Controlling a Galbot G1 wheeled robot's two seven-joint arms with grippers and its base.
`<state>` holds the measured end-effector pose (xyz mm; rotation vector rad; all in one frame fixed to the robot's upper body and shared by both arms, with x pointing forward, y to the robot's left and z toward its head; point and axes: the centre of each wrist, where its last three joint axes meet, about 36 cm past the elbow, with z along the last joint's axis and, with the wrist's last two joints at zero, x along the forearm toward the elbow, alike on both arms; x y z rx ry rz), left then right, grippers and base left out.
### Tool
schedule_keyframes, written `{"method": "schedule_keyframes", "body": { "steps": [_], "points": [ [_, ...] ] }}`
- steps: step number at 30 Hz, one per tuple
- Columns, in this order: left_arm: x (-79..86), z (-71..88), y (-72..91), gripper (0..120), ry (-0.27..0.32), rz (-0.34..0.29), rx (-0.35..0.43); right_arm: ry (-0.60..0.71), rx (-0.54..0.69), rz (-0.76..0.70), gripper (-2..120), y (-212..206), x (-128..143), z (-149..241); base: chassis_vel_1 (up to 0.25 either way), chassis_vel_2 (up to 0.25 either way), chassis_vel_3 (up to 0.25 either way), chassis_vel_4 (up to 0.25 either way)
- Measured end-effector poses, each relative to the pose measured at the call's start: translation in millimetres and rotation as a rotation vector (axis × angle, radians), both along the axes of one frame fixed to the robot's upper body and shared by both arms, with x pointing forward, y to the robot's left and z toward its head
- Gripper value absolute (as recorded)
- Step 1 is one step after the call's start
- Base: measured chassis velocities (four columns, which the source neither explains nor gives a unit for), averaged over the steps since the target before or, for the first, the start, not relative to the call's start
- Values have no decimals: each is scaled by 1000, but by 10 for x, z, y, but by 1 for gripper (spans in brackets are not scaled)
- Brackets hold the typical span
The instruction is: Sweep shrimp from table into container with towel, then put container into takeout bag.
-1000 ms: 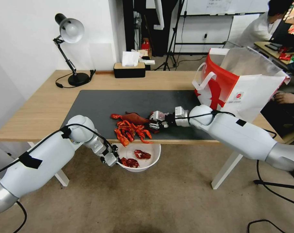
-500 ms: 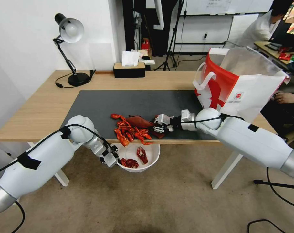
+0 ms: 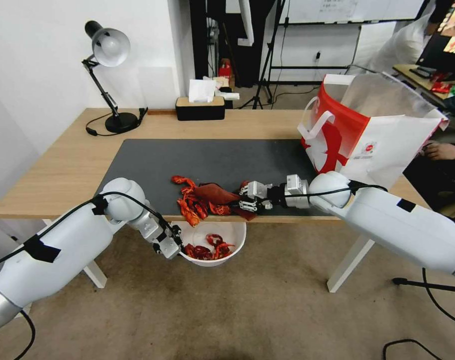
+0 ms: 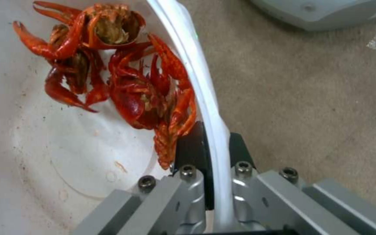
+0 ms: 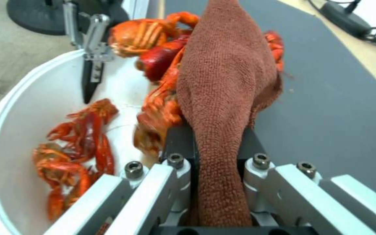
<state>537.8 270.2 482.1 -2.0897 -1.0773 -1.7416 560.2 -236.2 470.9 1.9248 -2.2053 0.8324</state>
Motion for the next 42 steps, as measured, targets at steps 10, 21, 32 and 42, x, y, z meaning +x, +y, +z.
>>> {"method": "schedule_keyframes", "body": {
  "steps": [10, 21, 32, 42],
  "points": [
    [-26, -1, 19, 0, 0, 3, 0, 37, -4, 38, 8, 52, -242, -41, 0, 0, 0, 0],
    [-35, -3, 27, 0, 1, 5, 0, 79, -2, 47, 8, -48, -501, -124, 0, 0, 0, 0],
    [-31, -7, 40, 0, 0, 8, 2, 103, 11, 42, 8, -177, -702, -129, 0, 0, 0, 0],
    [-19, -16, 34, 0, 1, 9, 2, 136, 52, 27, 8, -276, -800, -109, 0, 0, 0, 0]
  ]
}}
